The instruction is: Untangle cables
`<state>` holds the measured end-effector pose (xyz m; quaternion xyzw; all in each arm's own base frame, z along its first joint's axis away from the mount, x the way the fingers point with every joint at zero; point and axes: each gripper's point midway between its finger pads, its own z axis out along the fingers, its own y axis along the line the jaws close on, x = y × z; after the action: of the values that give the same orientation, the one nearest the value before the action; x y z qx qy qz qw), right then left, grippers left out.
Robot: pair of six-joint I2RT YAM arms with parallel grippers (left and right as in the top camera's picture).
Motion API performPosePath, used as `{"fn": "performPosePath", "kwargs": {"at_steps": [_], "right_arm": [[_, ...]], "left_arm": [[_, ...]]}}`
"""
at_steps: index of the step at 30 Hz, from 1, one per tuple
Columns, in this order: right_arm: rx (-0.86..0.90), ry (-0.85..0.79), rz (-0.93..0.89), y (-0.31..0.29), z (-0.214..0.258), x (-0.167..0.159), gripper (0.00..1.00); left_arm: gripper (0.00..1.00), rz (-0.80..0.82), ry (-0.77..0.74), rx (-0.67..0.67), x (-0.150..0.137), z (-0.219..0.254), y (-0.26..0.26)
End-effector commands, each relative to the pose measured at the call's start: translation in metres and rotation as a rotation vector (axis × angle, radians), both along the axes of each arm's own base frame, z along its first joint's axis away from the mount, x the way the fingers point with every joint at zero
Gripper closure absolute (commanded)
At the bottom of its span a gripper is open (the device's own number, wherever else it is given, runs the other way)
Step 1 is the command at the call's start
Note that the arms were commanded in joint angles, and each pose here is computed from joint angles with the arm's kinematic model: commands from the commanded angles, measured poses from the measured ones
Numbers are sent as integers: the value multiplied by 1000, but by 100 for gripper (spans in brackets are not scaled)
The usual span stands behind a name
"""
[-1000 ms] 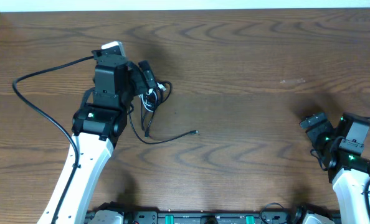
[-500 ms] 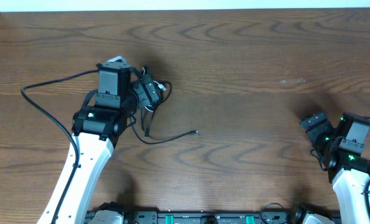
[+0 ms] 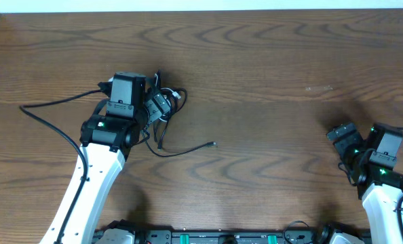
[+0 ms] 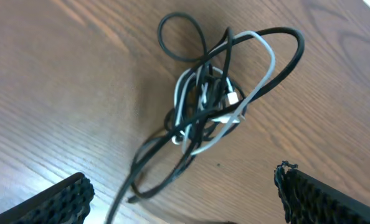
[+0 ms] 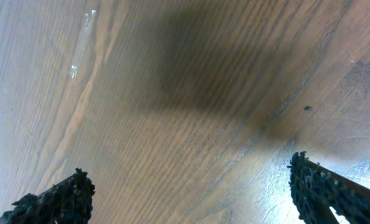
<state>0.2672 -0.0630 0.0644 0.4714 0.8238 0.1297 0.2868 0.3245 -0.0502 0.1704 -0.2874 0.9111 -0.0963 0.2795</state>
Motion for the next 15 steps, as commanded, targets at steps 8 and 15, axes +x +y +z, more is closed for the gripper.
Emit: {"fn": "performPosePath", "kwargs": {"at_steps": [8, 15], "right_arm": [[-18, -1, -18, -7, 3, 0, 1], [-18, -1, -18, -7, 3, 0, 1]], "left_arm": [[2, 84, 8, -81, 1, 1, -4], [2, 31, 17, -42, -1, -1, -4]]}}
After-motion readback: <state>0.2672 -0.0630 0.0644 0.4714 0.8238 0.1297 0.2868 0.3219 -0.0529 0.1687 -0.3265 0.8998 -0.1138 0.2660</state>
